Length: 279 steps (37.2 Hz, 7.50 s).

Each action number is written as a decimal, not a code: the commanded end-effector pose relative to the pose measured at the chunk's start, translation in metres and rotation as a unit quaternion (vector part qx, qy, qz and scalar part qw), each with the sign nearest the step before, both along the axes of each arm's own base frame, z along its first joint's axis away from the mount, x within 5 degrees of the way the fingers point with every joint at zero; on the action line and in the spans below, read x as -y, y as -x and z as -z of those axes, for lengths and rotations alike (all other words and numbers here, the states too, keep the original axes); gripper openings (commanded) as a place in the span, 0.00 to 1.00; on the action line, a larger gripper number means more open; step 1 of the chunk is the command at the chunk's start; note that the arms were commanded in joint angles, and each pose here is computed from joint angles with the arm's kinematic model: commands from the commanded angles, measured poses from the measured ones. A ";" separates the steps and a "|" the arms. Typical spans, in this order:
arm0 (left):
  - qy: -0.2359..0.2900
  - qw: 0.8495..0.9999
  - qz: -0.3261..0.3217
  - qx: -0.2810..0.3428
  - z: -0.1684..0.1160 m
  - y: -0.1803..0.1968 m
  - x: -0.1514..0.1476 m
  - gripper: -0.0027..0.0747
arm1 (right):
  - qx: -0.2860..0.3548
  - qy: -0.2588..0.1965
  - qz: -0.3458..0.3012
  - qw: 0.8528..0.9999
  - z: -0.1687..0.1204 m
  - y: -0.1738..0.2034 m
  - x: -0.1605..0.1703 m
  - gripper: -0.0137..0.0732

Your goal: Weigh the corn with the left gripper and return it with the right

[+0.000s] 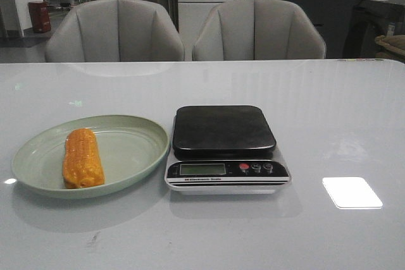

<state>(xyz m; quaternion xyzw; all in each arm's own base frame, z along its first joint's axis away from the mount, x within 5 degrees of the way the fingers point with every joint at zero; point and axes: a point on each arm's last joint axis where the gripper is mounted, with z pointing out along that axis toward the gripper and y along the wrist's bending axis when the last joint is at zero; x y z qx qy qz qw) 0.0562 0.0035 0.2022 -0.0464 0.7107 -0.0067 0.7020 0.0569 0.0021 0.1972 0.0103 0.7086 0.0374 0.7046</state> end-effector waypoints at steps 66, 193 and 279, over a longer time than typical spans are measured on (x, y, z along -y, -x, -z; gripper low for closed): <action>0.069 0.956 0.157 -0.238 -0.109 -0.106 0.055 0.78 | 0.045 0.008 0.001 0.999 -0.006 0.001 0.000 0.36; 0.036 0.911 0.304 -0.276 -0.120 -0.144 0.152 0.80 | 0.045 0.008 0.001 0.999 -0.006 0.001 0.000 0.36; 0.035 0.944 0.322 -0.067 -0.091 0.030 0.020 0.18 | -0.254 -0.038 -0.023 0.966 -0.090 -0.093 -0.016 0.56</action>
